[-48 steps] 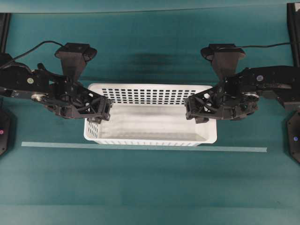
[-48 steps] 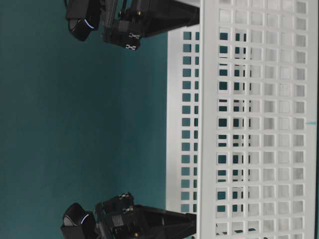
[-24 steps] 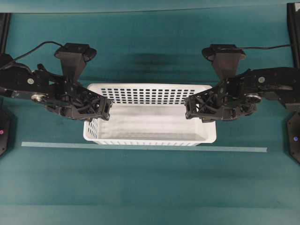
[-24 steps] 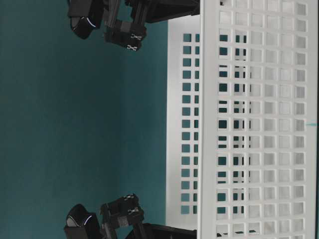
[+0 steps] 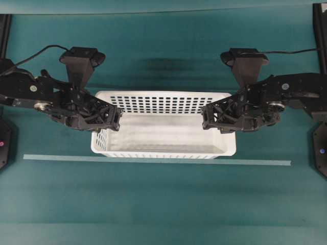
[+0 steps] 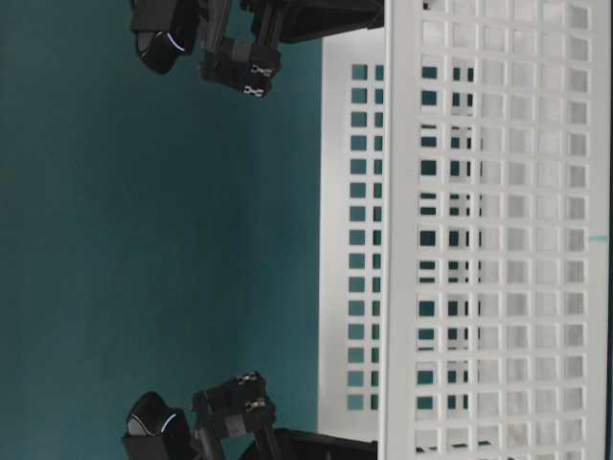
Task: Lift the white basket with both hands.
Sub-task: 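Lift the basket upward with both grippers holding its rims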
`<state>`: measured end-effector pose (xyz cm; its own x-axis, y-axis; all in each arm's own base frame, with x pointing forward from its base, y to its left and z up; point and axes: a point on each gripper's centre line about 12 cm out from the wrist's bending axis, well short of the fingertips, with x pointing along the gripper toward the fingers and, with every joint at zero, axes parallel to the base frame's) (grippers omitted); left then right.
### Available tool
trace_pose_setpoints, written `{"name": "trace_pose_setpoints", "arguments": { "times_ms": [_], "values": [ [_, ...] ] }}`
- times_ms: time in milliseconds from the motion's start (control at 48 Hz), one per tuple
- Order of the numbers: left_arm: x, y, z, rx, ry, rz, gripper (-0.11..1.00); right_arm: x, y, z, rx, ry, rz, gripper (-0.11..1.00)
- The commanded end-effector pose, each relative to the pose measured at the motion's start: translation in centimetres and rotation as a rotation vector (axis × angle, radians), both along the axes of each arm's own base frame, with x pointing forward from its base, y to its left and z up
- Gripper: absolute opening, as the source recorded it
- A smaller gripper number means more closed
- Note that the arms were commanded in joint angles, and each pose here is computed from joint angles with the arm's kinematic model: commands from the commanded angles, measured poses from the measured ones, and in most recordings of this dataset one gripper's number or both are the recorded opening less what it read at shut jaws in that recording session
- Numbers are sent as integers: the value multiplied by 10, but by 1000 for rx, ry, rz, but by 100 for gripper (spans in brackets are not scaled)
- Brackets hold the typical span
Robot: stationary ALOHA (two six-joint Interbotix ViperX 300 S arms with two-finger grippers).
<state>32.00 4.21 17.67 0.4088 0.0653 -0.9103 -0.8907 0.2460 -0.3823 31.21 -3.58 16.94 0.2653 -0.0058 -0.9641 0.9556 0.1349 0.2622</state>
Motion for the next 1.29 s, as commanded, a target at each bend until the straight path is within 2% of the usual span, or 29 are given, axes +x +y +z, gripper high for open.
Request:
{"name": "trace_pose_setpoints", "arguments": {
  "times_ms": [0,292,584,751,1126,1272],
  "values": [
    [12,1,23,17,-69,-13,9,6,1,11,-2,-22,13,25],
    [8,-2,59,18,-56,-20,9,6,2,49,-2,-50,18,25],
    [3,-2,111,28,-139,-15,9,1,3,88,20,-37,16,25],
    [-4,-3,129,27,-123,-15,9,-3,5,104,37,-20,17,25],
    [-3,-3,168,33,-175,-13,9,2,3,149,26,-97,20,25],
    [-1,-3,181,35,-193,-14,9,-2,1,172,26,-66,29,25]
  ]
}}
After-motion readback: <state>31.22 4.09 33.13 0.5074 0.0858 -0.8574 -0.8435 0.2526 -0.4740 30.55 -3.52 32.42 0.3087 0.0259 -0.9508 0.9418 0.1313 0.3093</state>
